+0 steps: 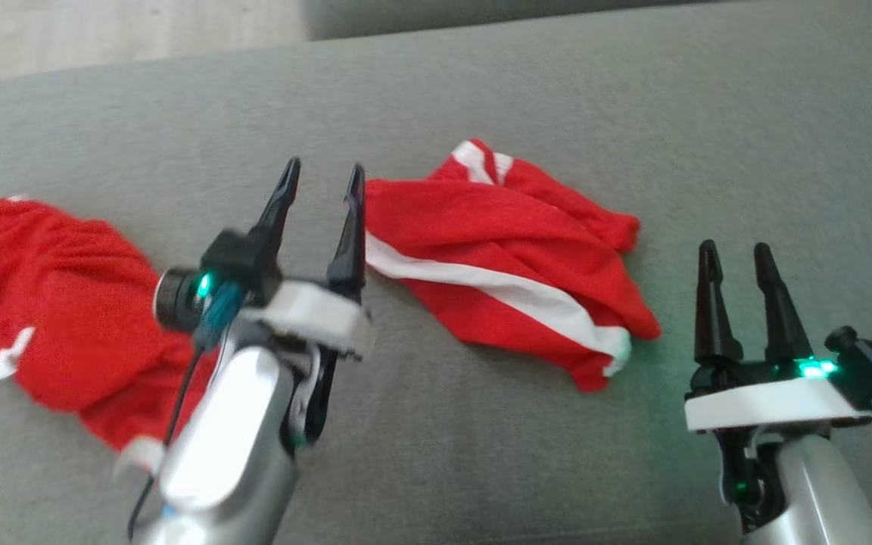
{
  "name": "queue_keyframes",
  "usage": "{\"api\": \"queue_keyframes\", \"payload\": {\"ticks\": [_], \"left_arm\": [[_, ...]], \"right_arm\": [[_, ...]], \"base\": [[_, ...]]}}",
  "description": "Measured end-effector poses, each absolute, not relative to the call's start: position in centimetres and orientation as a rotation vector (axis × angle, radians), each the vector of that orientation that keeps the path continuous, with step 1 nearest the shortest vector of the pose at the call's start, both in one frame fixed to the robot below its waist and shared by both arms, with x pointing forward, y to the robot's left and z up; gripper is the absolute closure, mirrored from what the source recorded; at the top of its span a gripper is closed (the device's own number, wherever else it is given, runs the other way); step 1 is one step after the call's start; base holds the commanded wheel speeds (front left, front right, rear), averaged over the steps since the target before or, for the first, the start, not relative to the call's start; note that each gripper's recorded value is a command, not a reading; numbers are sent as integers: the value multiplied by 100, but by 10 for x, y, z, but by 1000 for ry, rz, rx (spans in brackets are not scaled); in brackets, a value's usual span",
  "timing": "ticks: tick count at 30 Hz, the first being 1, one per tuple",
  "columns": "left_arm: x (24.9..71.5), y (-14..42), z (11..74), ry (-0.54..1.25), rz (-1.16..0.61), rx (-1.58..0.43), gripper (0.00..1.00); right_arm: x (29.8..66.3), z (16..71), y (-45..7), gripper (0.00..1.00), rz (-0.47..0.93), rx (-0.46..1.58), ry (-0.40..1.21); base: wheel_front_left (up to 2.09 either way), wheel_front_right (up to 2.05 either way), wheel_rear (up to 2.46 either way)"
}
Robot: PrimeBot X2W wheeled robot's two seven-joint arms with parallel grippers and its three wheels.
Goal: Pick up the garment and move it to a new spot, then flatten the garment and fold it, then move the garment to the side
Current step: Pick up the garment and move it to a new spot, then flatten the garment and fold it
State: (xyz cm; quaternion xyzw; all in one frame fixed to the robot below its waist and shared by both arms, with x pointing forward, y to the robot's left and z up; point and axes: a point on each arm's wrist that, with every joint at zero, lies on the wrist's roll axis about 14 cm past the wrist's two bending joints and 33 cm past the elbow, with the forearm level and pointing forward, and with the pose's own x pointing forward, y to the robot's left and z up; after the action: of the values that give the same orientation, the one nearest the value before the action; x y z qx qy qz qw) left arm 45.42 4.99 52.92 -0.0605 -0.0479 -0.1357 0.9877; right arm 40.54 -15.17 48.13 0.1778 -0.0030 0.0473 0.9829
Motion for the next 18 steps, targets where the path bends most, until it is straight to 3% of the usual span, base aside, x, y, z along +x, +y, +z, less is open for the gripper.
{"api": "queue_keyframes", "payload": {"ticks": [11,18], "left_arm": [[381,121,515,-84,-74,-129,0],[372,124,521,-102,-75,-126,0]], "right_arm": [[405,480,-124,0,173,354,11],[409,479,-114,0,202,332,20]], "base": [[0,0,0],[0,0,0]]}}
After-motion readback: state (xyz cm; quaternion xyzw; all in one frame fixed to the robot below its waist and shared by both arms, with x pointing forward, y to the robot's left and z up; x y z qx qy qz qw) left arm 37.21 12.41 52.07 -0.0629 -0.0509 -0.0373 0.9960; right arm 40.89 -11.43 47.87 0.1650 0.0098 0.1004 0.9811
